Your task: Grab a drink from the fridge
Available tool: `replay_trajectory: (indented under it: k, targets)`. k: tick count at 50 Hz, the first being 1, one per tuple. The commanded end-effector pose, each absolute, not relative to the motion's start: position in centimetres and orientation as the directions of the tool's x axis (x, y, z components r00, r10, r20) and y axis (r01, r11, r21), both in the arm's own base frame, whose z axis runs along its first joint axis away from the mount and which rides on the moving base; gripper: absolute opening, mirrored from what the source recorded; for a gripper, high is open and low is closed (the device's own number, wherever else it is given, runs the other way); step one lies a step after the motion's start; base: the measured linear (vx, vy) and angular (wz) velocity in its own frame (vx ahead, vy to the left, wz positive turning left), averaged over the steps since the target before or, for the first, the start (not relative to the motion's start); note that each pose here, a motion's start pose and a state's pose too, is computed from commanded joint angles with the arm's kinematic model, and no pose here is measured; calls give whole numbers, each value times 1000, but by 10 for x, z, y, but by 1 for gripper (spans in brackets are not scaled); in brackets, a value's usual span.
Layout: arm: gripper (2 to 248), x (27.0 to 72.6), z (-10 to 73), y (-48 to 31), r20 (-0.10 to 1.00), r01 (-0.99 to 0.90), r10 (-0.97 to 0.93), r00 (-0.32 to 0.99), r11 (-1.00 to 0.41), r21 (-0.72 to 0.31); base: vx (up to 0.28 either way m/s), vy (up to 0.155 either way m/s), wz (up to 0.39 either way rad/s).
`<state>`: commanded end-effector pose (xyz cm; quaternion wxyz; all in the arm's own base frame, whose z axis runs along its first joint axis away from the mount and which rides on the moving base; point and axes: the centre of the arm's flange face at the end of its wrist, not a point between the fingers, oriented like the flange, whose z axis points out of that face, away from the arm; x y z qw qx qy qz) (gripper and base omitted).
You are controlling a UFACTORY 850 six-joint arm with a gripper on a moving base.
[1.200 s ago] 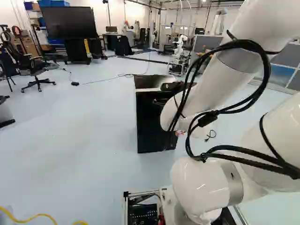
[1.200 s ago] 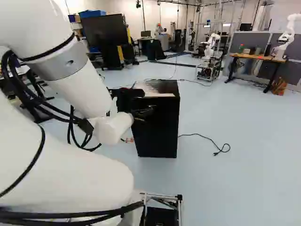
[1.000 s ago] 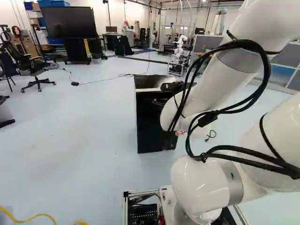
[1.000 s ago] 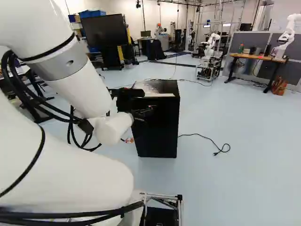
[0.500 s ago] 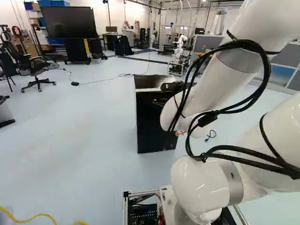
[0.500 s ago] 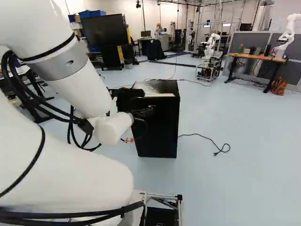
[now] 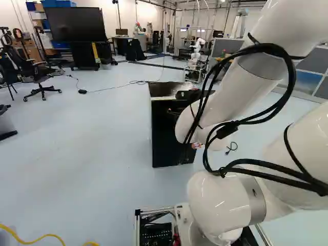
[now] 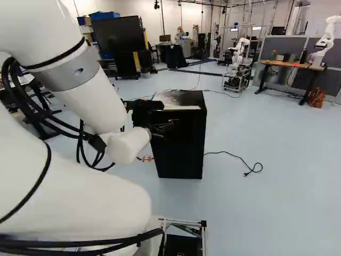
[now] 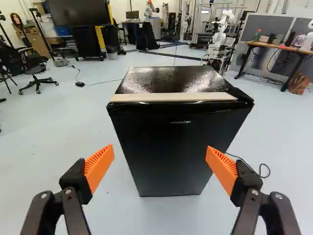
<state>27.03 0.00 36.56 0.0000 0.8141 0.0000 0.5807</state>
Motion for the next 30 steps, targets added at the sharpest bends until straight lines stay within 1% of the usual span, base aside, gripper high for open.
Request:
replay_trajectory:
  k: [17,30]
  targets:
    - [247,270,366,0,946,0,0,326,-1000,0,0,92,-9]
    - [247,270,366,0,946,0,0,326,-1000,0,15,54,-1]
